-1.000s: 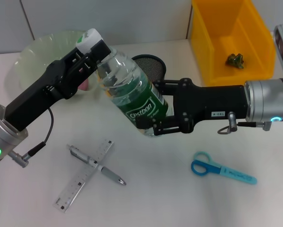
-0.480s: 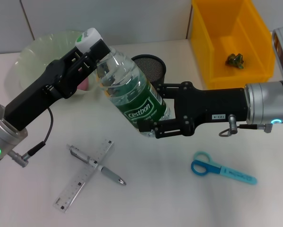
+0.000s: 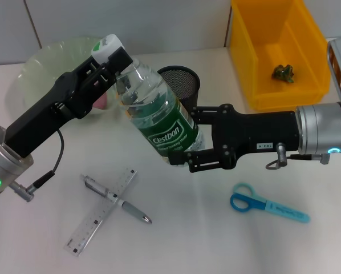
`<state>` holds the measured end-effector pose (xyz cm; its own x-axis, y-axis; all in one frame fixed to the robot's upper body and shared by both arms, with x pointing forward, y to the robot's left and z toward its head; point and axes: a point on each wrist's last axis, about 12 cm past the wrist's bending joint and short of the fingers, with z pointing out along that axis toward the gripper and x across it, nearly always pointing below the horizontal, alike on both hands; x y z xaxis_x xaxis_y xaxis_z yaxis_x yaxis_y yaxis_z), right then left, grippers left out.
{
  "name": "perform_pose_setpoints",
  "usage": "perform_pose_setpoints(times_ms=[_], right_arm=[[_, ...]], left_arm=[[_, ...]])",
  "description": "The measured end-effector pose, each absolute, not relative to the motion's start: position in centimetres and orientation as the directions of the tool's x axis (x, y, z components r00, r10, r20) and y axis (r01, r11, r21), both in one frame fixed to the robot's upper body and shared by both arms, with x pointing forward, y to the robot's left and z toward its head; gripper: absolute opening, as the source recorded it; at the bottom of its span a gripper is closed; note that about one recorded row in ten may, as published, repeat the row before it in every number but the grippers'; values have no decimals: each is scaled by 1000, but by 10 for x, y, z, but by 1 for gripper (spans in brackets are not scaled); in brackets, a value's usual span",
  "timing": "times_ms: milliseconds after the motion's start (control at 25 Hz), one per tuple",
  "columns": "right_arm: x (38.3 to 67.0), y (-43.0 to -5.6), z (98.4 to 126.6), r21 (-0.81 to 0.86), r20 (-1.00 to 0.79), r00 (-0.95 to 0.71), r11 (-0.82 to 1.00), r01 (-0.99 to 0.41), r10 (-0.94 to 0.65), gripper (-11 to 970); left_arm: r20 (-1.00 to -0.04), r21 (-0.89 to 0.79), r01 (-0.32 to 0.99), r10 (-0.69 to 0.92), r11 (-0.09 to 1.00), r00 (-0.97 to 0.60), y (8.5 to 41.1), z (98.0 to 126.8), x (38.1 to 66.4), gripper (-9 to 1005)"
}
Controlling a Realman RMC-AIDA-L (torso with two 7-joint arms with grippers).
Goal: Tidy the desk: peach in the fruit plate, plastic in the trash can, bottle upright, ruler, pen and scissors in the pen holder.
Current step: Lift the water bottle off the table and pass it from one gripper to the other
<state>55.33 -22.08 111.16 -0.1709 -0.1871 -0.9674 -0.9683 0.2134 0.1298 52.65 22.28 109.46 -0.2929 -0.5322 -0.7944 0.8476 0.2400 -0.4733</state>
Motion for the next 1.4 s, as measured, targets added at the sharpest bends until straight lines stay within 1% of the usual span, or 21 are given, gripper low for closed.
perform_pose_setpoints(times_ms=[1160,1400], right_arm=[[543,-231,1095,175,-950,-229,245,-954,-213,767],[539,-236,1091,188,-947,-245,260,-947,-209,666]], left_arm=[[-789,-471,849,-544,240,-284,224,1096,527,459],[-788,-468,848,-550,247,-275,225,1097,527,461]])
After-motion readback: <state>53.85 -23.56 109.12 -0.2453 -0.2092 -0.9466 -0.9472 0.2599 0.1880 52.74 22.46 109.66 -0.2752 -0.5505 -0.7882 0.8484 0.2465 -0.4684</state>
